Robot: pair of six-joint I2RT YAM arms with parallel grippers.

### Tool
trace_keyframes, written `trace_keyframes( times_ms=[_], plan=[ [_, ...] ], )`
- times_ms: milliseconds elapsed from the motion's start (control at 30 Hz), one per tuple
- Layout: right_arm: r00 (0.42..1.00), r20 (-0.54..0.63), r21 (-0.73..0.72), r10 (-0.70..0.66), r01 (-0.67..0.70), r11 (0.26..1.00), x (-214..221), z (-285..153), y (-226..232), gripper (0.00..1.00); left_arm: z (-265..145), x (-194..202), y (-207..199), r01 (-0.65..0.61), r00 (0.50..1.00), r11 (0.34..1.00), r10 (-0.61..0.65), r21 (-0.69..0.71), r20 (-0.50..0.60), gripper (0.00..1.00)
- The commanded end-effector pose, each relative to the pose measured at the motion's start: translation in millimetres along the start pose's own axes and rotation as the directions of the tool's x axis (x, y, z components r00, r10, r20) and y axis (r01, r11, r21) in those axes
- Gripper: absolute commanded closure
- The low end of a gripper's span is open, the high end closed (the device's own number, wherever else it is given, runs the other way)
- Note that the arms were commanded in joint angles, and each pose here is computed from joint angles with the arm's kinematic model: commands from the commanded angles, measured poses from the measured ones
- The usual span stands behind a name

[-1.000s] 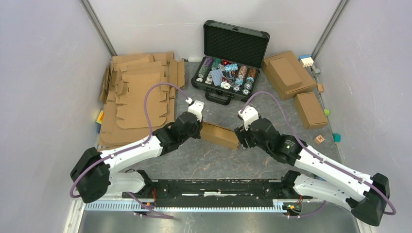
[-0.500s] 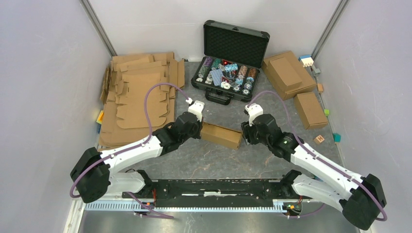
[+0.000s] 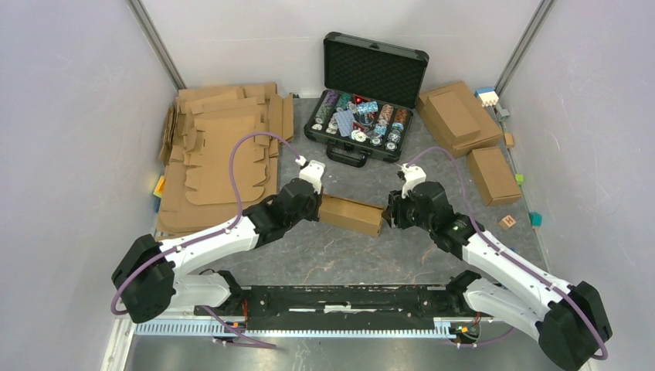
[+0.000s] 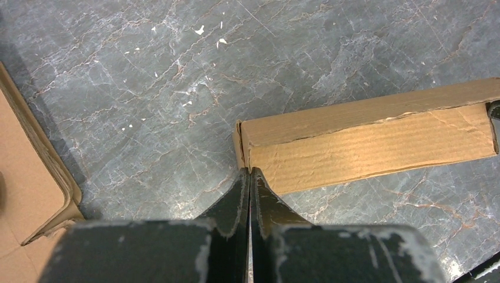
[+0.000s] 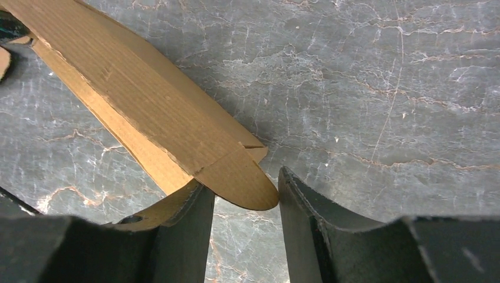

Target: Fold the paper box

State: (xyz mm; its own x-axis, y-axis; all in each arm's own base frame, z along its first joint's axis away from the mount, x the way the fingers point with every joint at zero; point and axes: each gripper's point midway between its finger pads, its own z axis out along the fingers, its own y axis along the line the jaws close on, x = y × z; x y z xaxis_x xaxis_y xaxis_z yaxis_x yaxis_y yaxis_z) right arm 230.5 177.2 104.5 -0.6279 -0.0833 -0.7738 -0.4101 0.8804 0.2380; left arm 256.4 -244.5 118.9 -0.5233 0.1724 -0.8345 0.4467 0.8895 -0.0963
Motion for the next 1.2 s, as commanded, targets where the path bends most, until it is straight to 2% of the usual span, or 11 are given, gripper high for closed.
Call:
trace_keyframes(
  times_ms=[0,233,333,467,567,600,733,967,1167],
  plan=[
    [0.996,0.053,-0.064,0.065,-0.061,0.996,-11.1,1.4,11.4,0.52,-1.3,-5.8,-7.9,0.024,1.000,1.000,-0.024,0.020,0.003,0.98],
    [0.990,0.086,-0.083,0.112,-0.105,0.991,-16.6,-0.5,10.9,0.60,-1.0,-5.1,-8.5,0.021,1.000,1.000,-0.021,0.021,0.001,0.98],
    [0.987,0.104,-0.083,0.126,-0.117,0.990,-19.0,-3.6,9.7,0.68,-1.0,-5.5,-8.7,0.021,1.000,1.000,-0.021,0.021,0.001,0.98],
    [0.986,0.112,-0.079,0.126,-0.118,0.990,-19.5,-5.6,8.1,0.73,-1.1,-5.7,-9.5,0.020,1.000,1.000,-0.020,0.023,0.002,0.98],
    [0.987,0.110,-0.083,0.116,-0.107,0.991,-19.8,-5.3,8.5,0.86,-0.7,-5.4,-9.6,0.021,1.000,1.000,-0.021,0.022,0.000,0.98],
    [0.988,0.105,-0.086,0.116,-0.107,0.991,-19.7,-4.9,9.3,0.87,-0.3,-4.3,-10.5,0.019,1.000,0.999,-0.019,0.026,-0.004,0.98],
    [0.990,0.075,-0.109,0.122,-0.114,0.988,-19.5,-3.0,15.1,0.85,1.3,-4.0,-13.7,0.019,1.000,0.999,-0.018,0.036,-0.011,0.98],
    [0.981,0.086,-0.047,0.173,-0.169,0.984,-18.9,-4.7,4.2,0.77,0.9,-3.4,-14.9,0.016,1.000,0.999,-0.016,0.038,-0.011,0.97],
    [0.984,0.049,-0.074,0.171,-0.167,0.983,-11.0,0.7,8.7,0.57,4.8,-0.7,-18.6,0.036,0.999,0.998,-0.035,0.049,-0.021,0.74]
  ],
)
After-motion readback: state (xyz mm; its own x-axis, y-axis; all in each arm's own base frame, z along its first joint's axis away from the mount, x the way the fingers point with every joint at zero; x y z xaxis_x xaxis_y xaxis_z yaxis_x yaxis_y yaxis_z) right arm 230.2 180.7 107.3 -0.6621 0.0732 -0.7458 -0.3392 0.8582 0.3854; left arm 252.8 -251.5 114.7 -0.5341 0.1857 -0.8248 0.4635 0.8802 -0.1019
